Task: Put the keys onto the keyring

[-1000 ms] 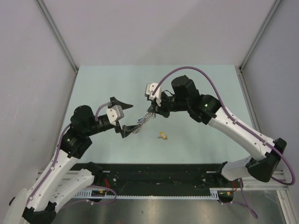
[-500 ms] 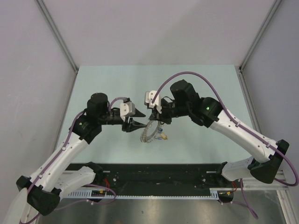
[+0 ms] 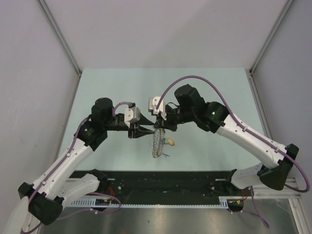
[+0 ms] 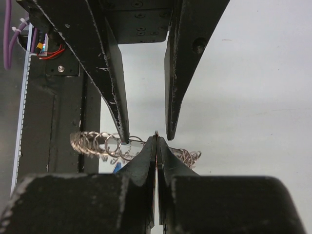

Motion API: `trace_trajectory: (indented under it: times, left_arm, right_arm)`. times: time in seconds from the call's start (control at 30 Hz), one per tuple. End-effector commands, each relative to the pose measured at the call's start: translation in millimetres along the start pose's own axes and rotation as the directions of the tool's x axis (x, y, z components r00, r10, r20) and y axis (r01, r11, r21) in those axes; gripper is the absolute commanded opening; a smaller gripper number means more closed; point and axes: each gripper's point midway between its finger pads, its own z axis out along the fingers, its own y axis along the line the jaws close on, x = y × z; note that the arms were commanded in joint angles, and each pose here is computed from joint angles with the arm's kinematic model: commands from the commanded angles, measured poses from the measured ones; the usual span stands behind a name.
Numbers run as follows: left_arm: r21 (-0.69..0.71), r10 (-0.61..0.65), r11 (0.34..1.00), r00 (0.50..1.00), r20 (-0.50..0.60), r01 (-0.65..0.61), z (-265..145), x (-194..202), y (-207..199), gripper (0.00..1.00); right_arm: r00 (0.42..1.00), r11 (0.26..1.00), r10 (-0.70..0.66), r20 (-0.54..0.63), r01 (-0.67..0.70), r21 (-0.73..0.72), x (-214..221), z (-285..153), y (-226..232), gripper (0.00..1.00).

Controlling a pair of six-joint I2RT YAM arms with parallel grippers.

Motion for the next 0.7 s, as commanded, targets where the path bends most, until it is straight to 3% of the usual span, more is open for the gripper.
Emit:
trace_trajectory:
  times: [0.0, 0.37, 0.67]
  left_arm:
    - [0.016, -0.006, 1.0, 1.0, 0.02, 0.005, 1.0, -2.7, -0.8, 0.41]
    - [-0.007, -0.064, 0.998, 0.998, -0.005, 0.063, 3.7, 6.7, 4.6, 0.28]
    - [-0.045, -0.083, 0.996, 0.996, -0.011, 0.083, 2.7, 12.4, 8.6, 0.01]
  right_arm:
    - [0.996, 0.999, -0.042, 0.079, 0.042, -0.002, -24.8, -2.6, 0.6, 0.0]
    - [0.996, 0.999, -0.04, 0.085, 0.041, -0.006, -25.9, -2.8, 2.0, 0.0]
    - [0.996, 0.999, -0.032, 0.085, 0.033, -0.01, -23.6, 0.1, 2.8, 0.0]
